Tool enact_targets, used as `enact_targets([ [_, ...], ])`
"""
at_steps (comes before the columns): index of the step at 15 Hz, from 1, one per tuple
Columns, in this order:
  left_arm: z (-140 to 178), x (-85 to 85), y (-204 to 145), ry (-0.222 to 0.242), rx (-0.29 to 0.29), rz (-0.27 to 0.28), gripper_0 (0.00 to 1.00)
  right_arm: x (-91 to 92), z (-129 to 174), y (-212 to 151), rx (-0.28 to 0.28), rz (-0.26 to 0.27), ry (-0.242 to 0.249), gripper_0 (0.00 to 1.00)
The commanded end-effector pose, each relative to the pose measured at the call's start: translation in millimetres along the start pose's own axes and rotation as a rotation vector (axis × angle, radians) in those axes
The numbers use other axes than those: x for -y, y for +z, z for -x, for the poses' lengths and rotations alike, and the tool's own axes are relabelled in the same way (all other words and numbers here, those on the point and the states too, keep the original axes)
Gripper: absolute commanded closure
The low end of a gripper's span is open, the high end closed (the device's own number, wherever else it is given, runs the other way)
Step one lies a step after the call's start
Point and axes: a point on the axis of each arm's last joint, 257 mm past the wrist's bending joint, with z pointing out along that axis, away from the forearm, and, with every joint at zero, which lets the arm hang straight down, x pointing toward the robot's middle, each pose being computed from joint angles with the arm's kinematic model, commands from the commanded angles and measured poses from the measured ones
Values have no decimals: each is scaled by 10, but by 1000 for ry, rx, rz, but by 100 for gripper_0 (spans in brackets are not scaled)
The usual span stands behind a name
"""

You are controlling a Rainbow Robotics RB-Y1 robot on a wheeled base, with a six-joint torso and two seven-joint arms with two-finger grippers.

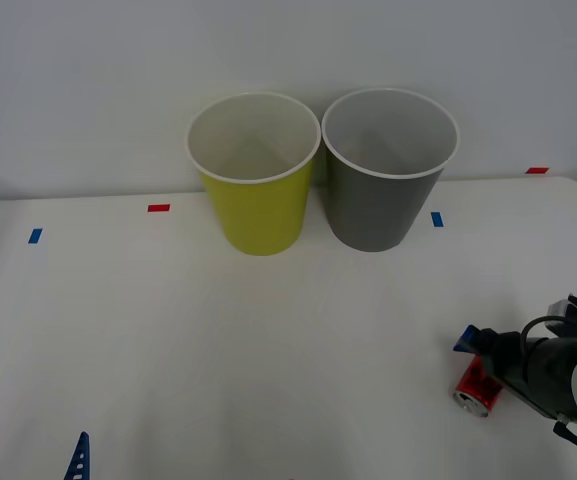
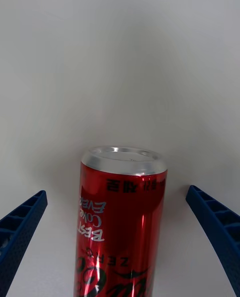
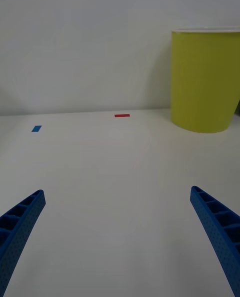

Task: Put cans in the gray bin and PET bottles in the light green bin.

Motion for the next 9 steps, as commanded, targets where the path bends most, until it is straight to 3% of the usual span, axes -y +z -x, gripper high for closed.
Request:
enact_targets([
  [1, 0, 0, 0, 0, 0, 0, 0, 44, 20, 74, -2, -17, -9, 0],
  [6, 0, 0, 0, 0, 0, 0, 0, 116, -18, 83, -9, -61, -26, 0],
  [7, 0, 0, 0, 0, 0, 0, 0, 131, 1, 87, 5, -76, -39, 23],
  [8, 0, 0, 0, 0, 0, 0, 0, 144, 15, 97, 18, -92, -50, 39],
  [9, 0, 0, 0, 0, 0, 0, 0, 132, 13, 99, 21, -95, -53, 41],
])
